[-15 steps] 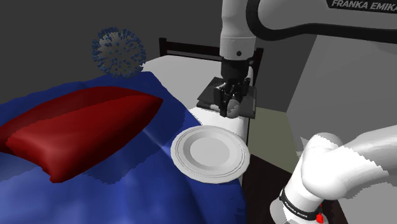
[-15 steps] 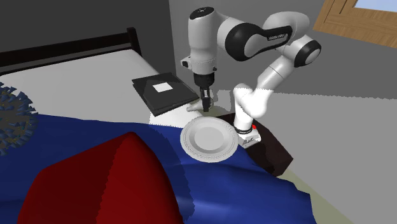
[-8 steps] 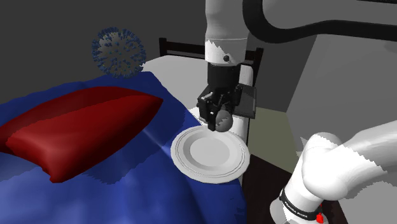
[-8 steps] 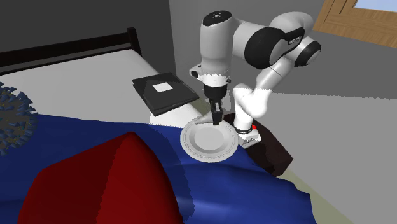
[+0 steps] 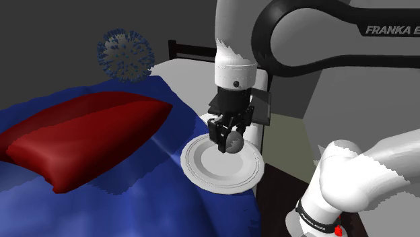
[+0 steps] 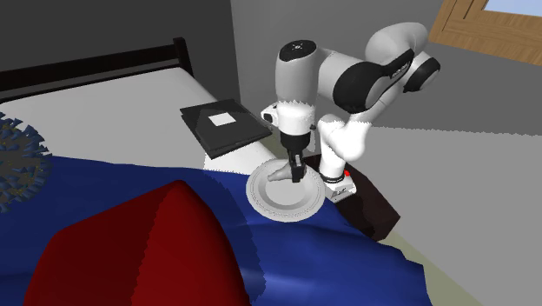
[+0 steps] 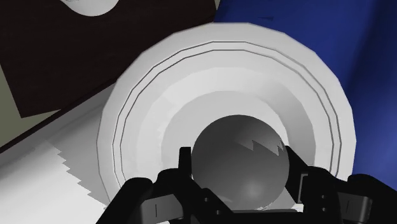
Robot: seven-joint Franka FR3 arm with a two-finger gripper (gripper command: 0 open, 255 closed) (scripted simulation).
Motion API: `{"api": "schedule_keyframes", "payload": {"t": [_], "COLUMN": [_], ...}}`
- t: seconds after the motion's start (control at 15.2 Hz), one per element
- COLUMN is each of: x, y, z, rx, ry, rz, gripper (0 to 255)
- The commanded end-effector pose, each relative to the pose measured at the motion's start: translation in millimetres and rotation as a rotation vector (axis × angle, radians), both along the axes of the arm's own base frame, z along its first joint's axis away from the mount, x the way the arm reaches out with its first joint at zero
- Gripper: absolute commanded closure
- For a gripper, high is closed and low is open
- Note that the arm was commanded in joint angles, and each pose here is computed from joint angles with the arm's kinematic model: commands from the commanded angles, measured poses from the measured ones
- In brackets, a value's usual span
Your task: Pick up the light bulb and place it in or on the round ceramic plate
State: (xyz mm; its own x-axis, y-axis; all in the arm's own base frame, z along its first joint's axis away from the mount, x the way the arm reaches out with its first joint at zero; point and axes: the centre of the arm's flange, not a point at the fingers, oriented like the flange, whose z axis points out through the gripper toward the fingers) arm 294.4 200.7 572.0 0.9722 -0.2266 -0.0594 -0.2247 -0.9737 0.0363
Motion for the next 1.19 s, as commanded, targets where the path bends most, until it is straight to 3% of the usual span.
{"api": "schedule_keyframes", "payload": {"t": [0.0,0.33,0.79,0.86,1.12], "x": [0,0,0,0,0], "y": [0,0,0,0,0], "z": [-10,-36,-36,-36,-36], "rx": [0.0,0.0,0.0,0.0,0.0], "ry": [-0.001,-0.001,-0.001,-0.001,-0.001], "rz": [0.0,0.0,0.0,0.0,0.0], "gripper": [255,255,255,0,0]}}
